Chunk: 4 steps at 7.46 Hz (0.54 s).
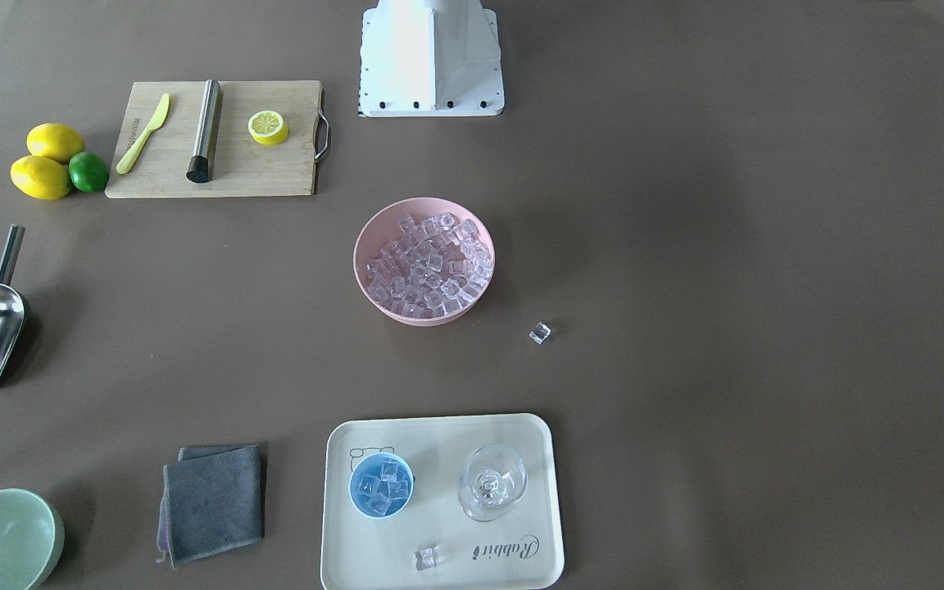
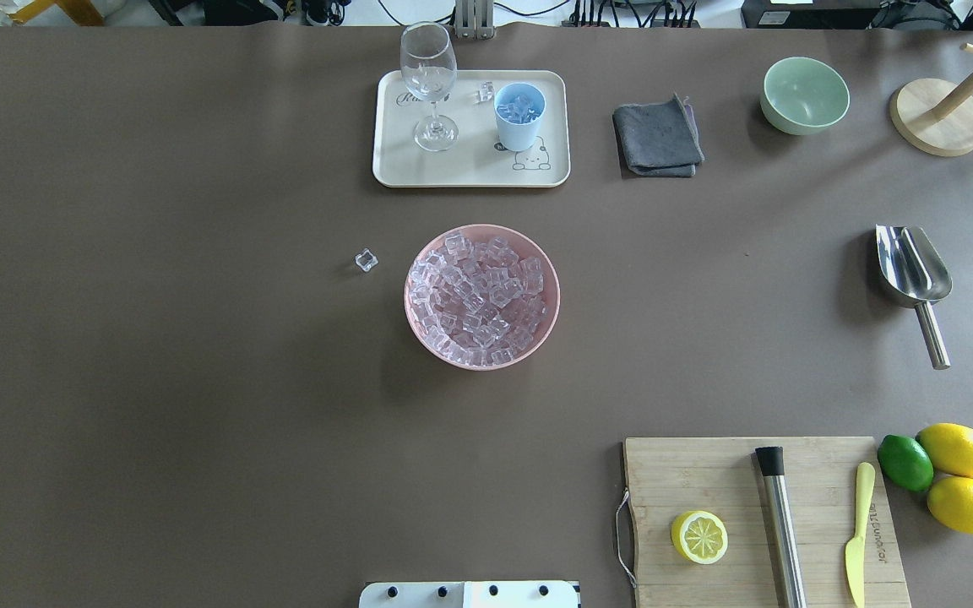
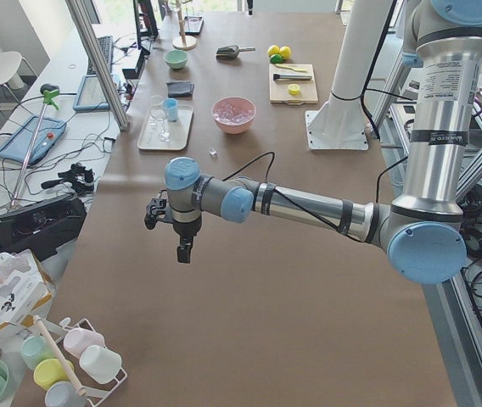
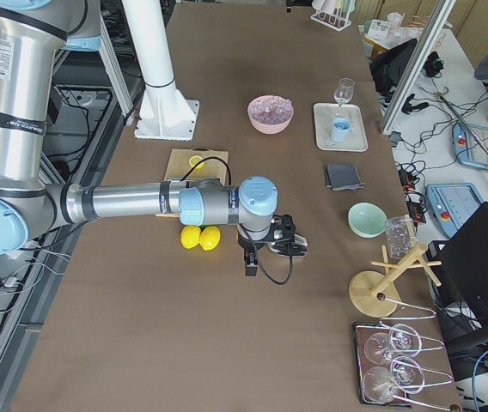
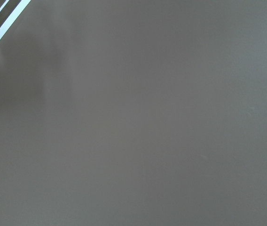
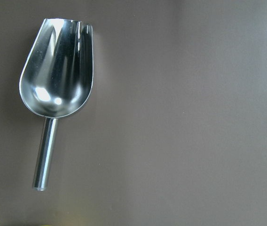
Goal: Put ice in cup with scoop
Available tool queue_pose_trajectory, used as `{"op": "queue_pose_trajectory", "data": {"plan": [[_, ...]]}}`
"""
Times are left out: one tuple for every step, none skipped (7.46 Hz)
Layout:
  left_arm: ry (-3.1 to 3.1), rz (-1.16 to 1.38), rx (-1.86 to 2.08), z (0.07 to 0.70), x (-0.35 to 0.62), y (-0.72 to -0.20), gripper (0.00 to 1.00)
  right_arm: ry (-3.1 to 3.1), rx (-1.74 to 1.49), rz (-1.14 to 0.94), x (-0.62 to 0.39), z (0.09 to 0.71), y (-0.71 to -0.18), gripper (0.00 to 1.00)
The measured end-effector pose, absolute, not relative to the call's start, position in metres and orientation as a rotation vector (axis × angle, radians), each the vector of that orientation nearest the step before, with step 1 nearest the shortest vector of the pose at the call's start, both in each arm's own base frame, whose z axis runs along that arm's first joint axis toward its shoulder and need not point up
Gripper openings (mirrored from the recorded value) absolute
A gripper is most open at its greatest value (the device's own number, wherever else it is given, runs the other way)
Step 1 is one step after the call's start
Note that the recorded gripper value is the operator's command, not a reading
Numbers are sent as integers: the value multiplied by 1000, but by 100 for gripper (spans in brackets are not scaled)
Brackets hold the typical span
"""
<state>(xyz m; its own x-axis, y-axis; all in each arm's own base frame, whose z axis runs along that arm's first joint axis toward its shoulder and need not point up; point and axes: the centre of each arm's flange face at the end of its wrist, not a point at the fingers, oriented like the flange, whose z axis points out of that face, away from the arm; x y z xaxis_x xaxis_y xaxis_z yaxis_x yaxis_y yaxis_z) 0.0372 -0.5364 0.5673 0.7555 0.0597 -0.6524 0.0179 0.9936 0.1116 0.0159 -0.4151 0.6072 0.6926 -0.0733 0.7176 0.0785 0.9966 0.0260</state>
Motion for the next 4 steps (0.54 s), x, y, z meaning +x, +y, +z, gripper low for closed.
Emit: {"op": "queue_pose_trajectory", "data": {"plan": [[714,23,114,567,37,-536,98,-800,-13,-70,22,614,-412,100],[714,23,113,567,38,-536,98,-798,-17,-59,27,618,-410,100],[714,24,113,567,38,-536,98,-797,-19,-50,30,621,-408,100],[714,24,113,567,38,-536,98,-795,-20,-46,32,623,-406,100]]}}
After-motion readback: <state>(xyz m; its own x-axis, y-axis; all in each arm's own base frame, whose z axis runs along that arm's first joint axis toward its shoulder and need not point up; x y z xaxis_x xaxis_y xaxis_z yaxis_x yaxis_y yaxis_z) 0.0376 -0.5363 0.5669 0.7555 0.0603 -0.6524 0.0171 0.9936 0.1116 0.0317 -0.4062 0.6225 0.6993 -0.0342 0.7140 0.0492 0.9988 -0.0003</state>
